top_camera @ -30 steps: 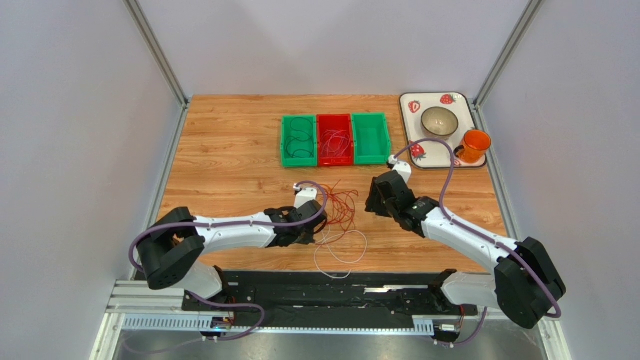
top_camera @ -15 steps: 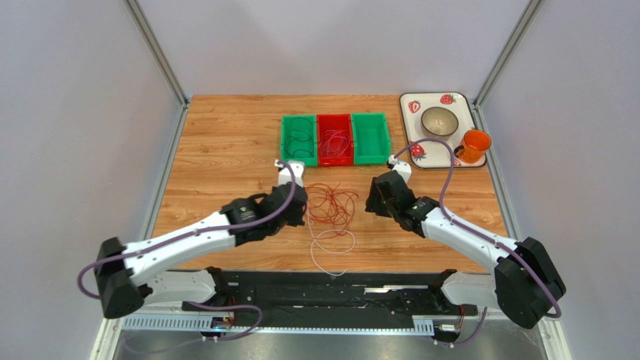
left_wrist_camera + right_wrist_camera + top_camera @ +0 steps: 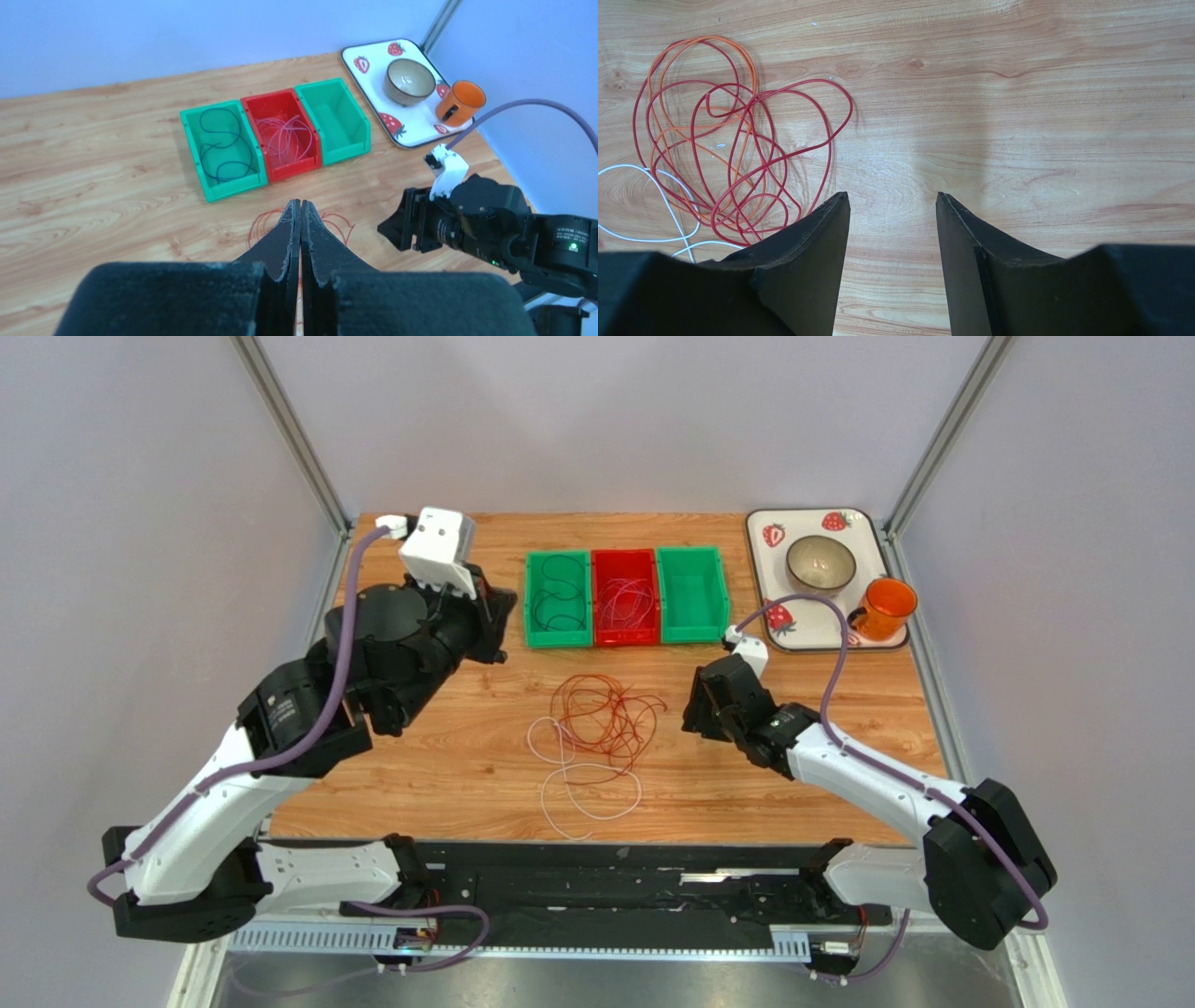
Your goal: Untangle the cables
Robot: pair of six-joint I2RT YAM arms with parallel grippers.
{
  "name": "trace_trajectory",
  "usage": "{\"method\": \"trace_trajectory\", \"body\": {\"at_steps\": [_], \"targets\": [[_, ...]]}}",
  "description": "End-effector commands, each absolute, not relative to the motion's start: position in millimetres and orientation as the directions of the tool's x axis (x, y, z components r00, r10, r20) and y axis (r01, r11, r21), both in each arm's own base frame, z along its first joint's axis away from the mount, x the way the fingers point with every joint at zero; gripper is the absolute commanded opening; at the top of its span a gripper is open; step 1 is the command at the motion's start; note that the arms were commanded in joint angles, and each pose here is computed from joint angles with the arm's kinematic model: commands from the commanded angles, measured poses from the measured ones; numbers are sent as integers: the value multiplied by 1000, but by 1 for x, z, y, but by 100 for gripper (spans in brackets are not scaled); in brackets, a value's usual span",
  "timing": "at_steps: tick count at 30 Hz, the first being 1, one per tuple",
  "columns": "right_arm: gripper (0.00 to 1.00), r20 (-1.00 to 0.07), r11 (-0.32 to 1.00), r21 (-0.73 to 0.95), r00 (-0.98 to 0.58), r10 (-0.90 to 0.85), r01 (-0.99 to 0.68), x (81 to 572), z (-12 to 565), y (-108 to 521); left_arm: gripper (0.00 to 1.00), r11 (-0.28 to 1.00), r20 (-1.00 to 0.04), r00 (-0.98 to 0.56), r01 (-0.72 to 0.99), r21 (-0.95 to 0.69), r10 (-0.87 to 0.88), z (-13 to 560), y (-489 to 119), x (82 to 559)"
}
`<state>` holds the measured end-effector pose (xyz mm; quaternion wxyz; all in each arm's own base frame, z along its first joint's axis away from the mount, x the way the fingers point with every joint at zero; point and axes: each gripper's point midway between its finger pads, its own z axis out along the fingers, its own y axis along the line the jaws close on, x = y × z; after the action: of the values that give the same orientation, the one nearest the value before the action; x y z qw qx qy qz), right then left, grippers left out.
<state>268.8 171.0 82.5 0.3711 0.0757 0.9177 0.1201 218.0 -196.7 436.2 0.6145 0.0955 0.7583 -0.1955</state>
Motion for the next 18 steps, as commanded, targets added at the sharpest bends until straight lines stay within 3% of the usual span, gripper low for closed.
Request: {"method": "trace_trajectory", "body": {"at_steps": [1, 3, 4, 5, 9, 13, 18], "targets": [[53, -700, 948, 316, -665, 260, 37, 279, 103, 175, 14, 935, -975, -221, 347, -74, 5, 435, -182, 220], [53, -701, 947, 320, -663, 262, 37, 279, 104, 175, 42, 938, -959, -274, 344, -30, 70, 401, -187, 222], [53, -701, 947, 321, -664, 261, 34, 279, 103, 176, 64, 942, -948, -310, 333, -40, 69, 385, -190, 223], [53, -701, 947, 321, -664, 261, 34, 279, 103, 176, 69, 939, -929, -357, 342, -34, 97, 366, -194, 221], [53, -701, 946, 322, -664, 259, 30, 278, 104, 176, 74, 951, -814, -572, 293, -94, 96, 269, -192, 227], [53, -702, 946, 324, -663, 260, 28, 278, 104, 176, 73, 937, -751, -659, 241, -255, -35, 220, -178, 239], [53, -701, 946, 322, -665, 257, 27, 279, 103, 177, 70, 946, -697, -715, 196, -260, -43, 167, -170, 249]]}}
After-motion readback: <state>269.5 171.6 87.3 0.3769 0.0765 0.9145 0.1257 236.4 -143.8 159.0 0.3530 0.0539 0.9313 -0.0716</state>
